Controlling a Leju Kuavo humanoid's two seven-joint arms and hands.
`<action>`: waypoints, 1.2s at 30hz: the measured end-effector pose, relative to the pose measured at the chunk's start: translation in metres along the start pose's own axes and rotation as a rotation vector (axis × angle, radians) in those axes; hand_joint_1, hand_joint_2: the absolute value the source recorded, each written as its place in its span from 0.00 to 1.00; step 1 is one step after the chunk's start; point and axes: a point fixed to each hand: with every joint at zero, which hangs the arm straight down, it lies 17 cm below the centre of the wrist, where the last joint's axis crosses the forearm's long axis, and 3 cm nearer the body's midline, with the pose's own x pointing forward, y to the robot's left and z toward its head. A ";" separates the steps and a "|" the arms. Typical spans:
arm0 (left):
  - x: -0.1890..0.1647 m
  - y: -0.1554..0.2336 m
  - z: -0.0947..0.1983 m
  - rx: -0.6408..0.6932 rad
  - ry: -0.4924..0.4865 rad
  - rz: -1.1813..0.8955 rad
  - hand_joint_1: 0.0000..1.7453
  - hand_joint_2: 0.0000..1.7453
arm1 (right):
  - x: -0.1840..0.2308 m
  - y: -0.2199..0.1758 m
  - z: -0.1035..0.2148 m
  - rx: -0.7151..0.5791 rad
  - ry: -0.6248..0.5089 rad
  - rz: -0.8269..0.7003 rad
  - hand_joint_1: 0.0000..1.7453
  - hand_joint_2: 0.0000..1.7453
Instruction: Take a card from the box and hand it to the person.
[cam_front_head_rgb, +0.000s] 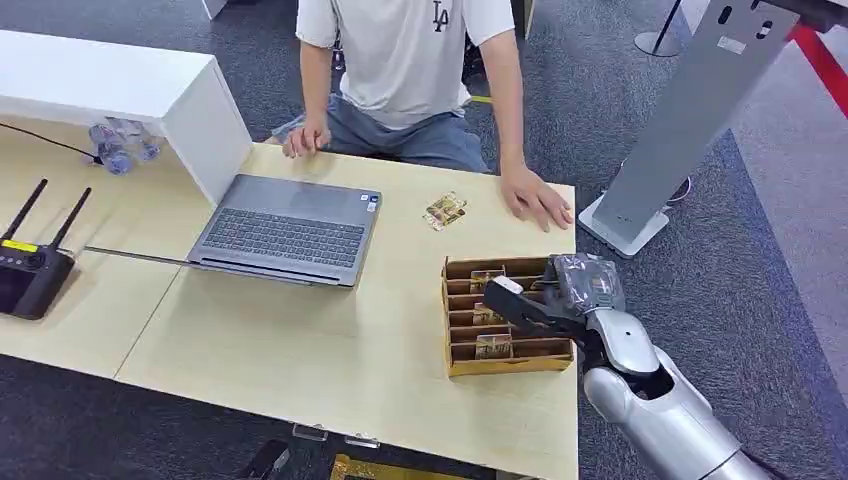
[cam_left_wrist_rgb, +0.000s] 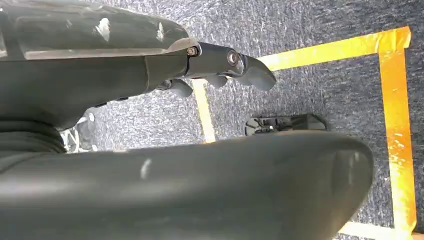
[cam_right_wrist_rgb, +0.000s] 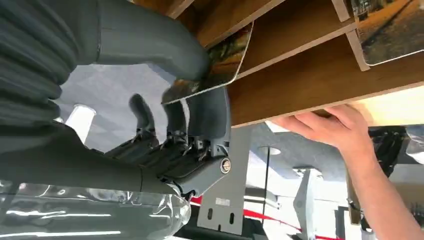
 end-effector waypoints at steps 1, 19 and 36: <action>0.000 0.000 0.000 0.000 0.000 0.000 0.00 0.00 | 0.000 0.000 0.000 0.000 0.000 0.000 0.86 1.00; 0.000 -0.001 0.000 -0.008 -0.002 0.003 0.00 0.00 | 0.000 -0.001 0.000 -0.002 0.000 0.000 0.92 1.00; 0.001 0.005 0.000 0.008 -0.011 0.024 0.00 0.00 | 0.001 -0.045 0.007 -0.116 0.011 -0.001 0.92 1.00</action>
